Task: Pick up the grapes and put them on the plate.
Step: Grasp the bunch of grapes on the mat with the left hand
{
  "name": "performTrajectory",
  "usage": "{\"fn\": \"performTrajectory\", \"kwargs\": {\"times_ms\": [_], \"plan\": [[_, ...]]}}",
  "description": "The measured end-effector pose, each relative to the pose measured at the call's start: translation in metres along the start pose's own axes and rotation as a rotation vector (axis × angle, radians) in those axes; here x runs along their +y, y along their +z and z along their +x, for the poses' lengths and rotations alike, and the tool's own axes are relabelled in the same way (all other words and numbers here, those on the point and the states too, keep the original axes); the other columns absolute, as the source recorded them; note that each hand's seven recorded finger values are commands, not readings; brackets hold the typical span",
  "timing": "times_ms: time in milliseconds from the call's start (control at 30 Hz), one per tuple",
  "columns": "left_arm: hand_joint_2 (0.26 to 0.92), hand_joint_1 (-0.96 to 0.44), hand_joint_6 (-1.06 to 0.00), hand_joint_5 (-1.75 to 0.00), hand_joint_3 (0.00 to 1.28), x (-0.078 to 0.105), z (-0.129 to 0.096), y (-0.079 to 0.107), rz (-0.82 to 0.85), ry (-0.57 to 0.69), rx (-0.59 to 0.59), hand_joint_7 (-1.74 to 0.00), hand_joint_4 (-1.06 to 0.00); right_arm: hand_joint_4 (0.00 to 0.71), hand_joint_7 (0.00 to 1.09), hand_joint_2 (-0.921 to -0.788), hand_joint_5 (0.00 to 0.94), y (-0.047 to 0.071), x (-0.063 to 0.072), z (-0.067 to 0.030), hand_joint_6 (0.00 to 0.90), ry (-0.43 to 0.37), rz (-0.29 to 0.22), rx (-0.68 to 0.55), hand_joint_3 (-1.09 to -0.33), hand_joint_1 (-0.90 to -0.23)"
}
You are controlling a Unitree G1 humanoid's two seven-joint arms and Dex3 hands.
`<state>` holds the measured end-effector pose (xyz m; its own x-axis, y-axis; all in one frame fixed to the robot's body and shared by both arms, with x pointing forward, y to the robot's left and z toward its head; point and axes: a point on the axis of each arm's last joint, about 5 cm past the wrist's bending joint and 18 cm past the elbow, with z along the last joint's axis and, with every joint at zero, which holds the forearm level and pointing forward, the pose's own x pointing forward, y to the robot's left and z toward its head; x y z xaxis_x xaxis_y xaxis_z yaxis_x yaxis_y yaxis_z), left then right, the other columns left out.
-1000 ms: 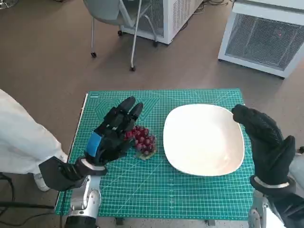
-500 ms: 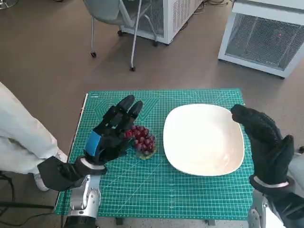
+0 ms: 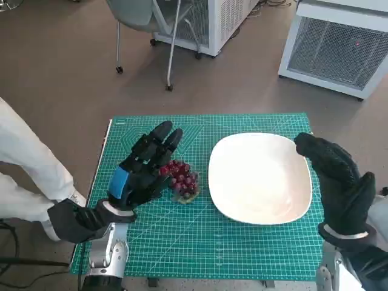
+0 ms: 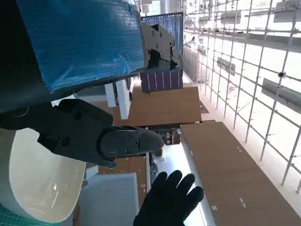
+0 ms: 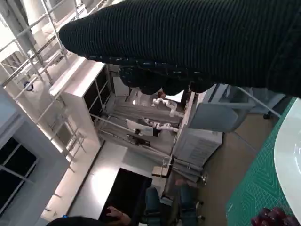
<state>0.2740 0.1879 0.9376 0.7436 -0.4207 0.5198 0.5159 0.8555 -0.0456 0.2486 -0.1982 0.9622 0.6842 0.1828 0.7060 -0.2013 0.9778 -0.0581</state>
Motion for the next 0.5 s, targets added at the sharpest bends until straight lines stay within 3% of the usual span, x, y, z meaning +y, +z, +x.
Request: {"fn": "performTrajectory", "kwargs": {"times_ms": [333, 500], "plan": [[0.921, -0.51, -0.22, 0.00, 0.30, 0.0004, 0.0006, 0.0006, 0.003, -0.001, -0.001, -0.24, -0.22, 0.570, 0.65, -0.921, 0.000, 0.0000, 0.0000, 0.0002, 0.201, 0.000, 0.001, 0.001, -0.516, -0.502], [0.916, -0.50, -0.19, 0.00, 0.15, 0.0067, 0.0030, 0.0088, 0.153, -0.014, 0.028, -0.22, -0.16, 0.569, 0.65, -0.921, 0.000, 0.0001, 0.0001, 0.0012, 0.202, 0.001, 0.002, 0.001, -0.516, -0.499]]}}
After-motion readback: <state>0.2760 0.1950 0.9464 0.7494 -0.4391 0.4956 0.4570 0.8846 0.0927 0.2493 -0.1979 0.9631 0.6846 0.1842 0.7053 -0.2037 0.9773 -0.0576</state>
